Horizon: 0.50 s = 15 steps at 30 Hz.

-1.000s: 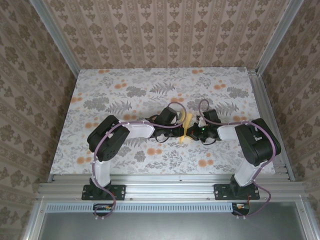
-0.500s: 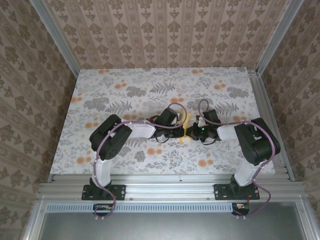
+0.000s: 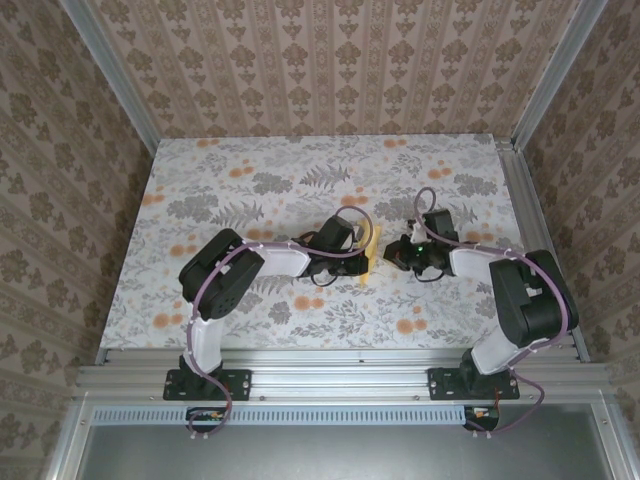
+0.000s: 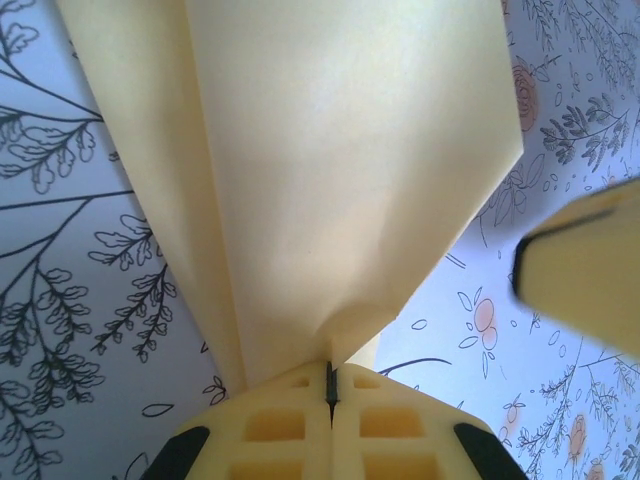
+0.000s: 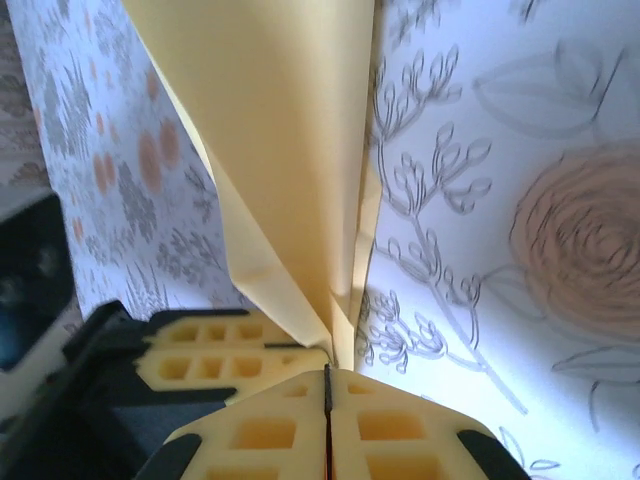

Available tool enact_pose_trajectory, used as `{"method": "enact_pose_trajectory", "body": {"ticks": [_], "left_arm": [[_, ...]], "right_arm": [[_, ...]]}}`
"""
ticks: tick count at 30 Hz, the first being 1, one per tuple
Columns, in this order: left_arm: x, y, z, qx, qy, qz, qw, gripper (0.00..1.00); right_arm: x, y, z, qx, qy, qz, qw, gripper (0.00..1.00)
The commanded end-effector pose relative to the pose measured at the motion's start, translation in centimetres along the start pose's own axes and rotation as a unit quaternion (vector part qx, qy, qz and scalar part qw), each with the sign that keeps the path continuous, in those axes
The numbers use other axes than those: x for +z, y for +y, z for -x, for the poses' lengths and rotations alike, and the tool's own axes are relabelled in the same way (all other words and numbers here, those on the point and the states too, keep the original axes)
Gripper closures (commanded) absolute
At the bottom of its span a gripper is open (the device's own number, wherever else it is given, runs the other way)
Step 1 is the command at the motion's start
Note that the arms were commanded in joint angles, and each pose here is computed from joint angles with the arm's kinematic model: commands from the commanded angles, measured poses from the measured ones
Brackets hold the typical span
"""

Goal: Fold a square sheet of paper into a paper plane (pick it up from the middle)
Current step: Fold the wing for the fifth time at the center of the table.

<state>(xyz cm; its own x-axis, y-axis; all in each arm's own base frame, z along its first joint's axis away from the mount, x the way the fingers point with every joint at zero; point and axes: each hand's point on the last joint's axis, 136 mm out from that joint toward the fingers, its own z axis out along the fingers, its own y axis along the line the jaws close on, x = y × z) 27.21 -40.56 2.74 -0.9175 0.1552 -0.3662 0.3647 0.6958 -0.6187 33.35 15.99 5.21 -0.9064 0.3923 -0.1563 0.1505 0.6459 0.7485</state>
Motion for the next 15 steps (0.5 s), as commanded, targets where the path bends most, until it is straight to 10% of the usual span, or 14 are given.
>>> {"method": "enact_pose_trajectory", "body": {"ticks": [1, 15], "left_arm": [[0.3, 1.2, -0.8, -0.005, 0.013, 0.007, 1.000, 0.93], [0.3, 1.2, -1.0, 0.003, 0.017, 0.005, 1.000, 0.88]], "right_arm": [[-0.3, 1.5, 1.0, -0.014, 0.003, 0.023, 1.000, 0.87], [2.9, 2.5, 1.4, -0.017, 0.036, 0.066, 0.997, 0.71]]}}
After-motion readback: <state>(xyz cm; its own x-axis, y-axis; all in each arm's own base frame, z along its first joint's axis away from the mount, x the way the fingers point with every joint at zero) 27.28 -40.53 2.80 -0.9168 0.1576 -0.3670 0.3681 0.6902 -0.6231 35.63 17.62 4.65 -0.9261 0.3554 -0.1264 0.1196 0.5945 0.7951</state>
